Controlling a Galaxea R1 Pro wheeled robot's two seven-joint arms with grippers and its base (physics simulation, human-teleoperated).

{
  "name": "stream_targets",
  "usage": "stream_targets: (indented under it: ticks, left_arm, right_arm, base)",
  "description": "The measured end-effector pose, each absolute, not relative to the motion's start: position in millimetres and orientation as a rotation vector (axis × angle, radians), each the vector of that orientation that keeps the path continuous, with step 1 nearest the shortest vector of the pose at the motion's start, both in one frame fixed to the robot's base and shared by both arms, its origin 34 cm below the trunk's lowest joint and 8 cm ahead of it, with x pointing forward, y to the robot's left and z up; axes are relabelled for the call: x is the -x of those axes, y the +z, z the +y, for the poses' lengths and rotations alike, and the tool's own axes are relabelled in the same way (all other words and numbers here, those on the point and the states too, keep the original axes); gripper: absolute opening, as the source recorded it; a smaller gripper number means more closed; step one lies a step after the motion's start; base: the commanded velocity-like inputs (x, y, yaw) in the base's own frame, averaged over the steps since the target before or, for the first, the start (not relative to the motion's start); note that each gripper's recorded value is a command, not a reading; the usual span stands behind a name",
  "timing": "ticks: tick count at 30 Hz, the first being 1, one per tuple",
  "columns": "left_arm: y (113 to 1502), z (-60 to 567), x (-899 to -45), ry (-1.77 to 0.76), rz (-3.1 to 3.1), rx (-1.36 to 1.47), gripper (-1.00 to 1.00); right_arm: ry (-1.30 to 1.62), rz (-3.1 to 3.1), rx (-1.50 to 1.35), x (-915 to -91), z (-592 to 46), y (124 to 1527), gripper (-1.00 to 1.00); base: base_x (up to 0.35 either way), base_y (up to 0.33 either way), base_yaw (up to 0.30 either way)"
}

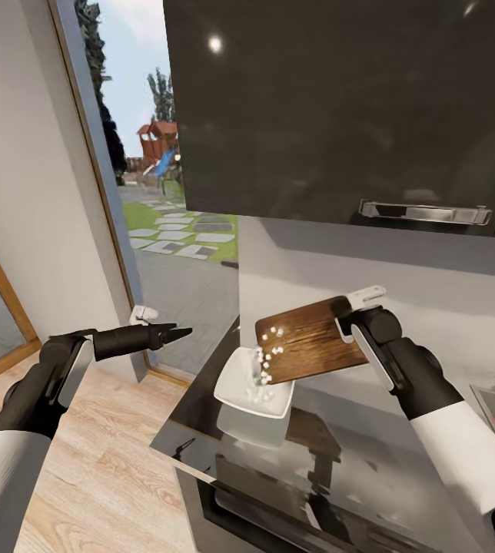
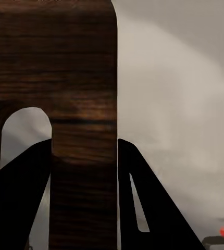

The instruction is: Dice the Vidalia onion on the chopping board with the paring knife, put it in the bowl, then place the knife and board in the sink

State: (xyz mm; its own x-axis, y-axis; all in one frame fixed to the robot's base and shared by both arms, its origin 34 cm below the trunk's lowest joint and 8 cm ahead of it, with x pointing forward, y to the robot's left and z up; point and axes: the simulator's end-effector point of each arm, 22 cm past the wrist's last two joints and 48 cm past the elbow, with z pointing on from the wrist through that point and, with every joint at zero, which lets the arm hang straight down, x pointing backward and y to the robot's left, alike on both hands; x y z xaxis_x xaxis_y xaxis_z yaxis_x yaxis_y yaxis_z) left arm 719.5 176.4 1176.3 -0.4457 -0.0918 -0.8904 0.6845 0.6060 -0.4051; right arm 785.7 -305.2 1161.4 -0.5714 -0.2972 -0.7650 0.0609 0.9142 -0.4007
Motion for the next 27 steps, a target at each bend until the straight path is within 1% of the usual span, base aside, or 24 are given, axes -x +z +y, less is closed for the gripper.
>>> stream_targets:
  ticks: [21,27]
  left_arm:
    - [1177,176,-719,-0.967,1.826,-0.480,1.00]
    - [1177,176,-720,-0.966,1.826,-0.480,1.00]
  right_arm:
    - [-0.470,2.085,0.171,-786,-299,1180,-1.00]
    - [-0.519,2.065,0.167,-785,-302,1185,-1.00]
  base:
    - [0.000,0.000,0.000]
    - [0.000,0.000,0.000]
